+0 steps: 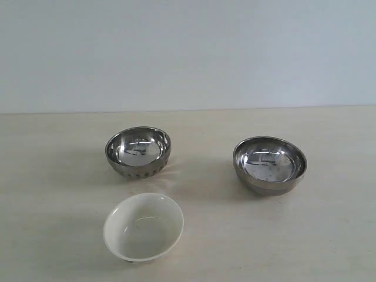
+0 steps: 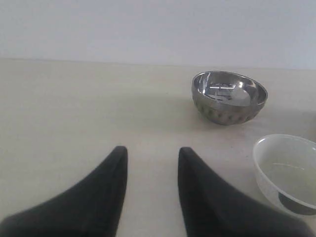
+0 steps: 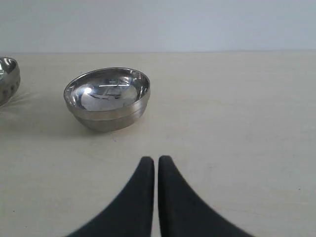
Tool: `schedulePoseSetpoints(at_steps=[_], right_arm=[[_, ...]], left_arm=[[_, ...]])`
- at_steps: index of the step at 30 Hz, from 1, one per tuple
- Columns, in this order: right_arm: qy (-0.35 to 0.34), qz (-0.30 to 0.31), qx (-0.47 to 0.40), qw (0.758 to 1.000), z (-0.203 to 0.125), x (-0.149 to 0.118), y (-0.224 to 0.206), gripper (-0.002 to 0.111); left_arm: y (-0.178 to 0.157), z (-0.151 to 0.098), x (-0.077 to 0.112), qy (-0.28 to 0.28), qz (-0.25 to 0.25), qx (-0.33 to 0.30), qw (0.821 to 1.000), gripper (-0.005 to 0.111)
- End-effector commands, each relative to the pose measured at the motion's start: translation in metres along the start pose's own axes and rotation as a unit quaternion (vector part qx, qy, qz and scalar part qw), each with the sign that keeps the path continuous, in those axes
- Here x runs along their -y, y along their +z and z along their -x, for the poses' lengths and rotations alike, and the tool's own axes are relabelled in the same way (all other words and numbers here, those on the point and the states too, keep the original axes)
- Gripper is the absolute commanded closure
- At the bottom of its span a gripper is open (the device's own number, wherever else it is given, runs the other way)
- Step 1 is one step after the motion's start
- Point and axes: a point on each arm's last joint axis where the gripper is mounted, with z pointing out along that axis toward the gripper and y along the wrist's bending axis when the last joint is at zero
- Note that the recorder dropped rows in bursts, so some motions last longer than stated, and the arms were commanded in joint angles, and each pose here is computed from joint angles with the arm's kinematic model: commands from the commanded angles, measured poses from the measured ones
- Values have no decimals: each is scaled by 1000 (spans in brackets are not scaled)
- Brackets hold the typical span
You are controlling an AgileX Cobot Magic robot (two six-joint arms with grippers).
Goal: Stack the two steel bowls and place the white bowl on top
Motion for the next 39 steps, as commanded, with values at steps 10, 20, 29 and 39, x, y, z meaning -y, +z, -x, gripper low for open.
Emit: schedulePoseSetpoints(at_steps=[10, 20, 29, 39], right_arm=[[-51, -12, 160, 986, 28, 0, -5, 108], [143, 57, 393, 907, 72, 0, -32, 108], [149, 53, 321, 934, 143, -5, -50, 108], [121, 18, 172, 977, 202, -6, 17, 106]], left_arm=[[0, -1, 0, 1, 1, -1, 1000, 74], [0, -1, 0, 1, 1, -1, 1000, 74], [0, -1, 0, 1, 1, -1, 1000, 74], [0, -1, 0, 1, 1, -1, 1000, 74]])
